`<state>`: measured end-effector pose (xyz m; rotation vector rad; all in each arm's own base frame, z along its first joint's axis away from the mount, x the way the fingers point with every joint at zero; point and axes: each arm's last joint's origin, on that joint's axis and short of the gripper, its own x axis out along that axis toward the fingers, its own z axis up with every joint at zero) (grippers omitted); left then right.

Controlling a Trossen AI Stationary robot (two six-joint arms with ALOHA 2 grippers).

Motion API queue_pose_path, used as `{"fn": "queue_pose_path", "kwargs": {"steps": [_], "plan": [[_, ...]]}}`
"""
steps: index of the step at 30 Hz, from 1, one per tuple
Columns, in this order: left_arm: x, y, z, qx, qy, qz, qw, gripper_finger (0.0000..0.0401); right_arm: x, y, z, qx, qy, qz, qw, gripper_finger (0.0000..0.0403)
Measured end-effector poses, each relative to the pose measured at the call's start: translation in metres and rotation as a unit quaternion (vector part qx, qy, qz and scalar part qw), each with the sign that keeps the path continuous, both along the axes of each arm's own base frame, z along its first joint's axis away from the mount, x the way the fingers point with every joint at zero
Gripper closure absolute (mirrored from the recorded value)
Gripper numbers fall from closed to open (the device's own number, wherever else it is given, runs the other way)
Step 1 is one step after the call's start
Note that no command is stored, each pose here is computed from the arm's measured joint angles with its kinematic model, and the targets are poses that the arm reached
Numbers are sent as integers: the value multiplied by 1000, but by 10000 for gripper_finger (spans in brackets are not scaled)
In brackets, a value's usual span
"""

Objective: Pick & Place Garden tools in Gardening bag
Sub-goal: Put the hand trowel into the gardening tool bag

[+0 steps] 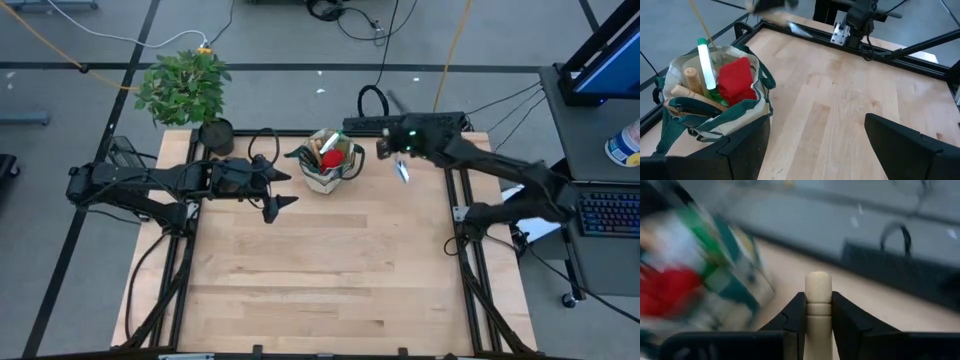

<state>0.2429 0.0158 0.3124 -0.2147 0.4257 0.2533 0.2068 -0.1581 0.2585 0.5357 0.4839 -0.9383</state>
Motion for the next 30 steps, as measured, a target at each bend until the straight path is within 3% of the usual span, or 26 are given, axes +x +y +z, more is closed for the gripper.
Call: {"fn": "queue_pose_path", "kwargs": {"steps": [4, 10, 13, 20, 24, 30], "plan": [[0, 0, 0, 0, 0, 0, 1000, 68, -5, 7, 44, -91, -136, 35, 986, 345], [0, 0, 0, 3, 0, -1, 1000, 68, 5, 7, 88, -218, -321, 126, 913, 345], [0, 0, 0, 3, 0, -1, 1000, 68, 14, 4, 93, -261, -368, 161, 878, 345], [0, 0, 0, 7, 1, -3, 1000, 68, 44, -4, 78, -309, -422, 212, 826, 345], [0, 0, 0, 7, 1, -3, 1000, 68, 58, -12, 61, -313, -428, 216, 820, 345], [0, -1, 1, 15, 2, -13, 1000, 68, 76, -23, 30, -290, -409, 228, 835, 345]]}}
